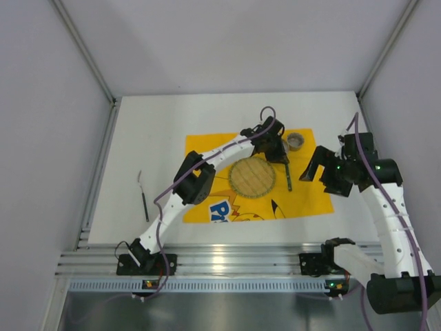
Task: Set the dinner table for one person
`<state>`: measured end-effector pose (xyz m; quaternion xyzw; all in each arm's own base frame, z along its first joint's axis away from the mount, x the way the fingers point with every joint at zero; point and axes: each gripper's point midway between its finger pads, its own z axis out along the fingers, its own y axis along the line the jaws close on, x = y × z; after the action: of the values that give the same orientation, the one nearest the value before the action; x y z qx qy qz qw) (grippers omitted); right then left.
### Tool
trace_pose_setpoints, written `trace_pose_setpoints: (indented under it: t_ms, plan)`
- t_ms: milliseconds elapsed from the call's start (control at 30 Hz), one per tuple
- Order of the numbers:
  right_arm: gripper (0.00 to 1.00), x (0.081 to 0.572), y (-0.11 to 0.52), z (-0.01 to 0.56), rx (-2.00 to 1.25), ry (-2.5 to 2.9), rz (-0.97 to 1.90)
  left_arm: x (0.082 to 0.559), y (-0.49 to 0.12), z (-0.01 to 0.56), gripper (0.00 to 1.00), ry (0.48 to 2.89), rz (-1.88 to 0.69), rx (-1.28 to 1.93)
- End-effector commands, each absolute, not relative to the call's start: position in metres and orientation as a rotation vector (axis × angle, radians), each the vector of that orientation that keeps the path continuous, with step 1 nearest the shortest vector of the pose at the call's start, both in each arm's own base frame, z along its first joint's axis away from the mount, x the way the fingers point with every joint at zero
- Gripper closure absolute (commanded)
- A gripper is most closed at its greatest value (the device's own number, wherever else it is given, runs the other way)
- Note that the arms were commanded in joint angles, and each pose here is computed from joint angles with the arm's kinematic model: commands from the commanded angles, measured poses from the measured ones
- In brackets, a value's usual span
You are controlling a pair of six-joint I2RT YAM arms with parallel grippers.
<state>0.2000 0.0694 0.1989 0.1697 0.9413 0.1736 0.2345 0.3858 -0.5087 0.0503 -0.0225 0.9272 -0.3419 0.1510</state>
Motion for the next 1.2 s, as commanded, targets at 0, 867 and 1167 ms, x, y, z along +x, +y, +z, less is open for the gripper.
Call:
trace_pose_setpoints:
  t_ms: [0, 867, 1167]
  plan:
    - [0.0, 0.192, 0.068, 0.2, 0.42, 2.582, 0.431, 0.381, -0.533, 0.063, 1.0, 2.595, -1.078, -0.043]
    - [0.0, 0.194, 0.072, 0.18, 0.34, 2.626, 0.385, 0.36, -0.509, 0.131, 0.02, 2.585, -1.07, 0.017]
    - [0.0, 0.193, 0.071, 0.173, 0.341, 2.631, 0.383, 0.382, -0.332, 0.19, 0.02, 2.525, -0.729, -0.149]
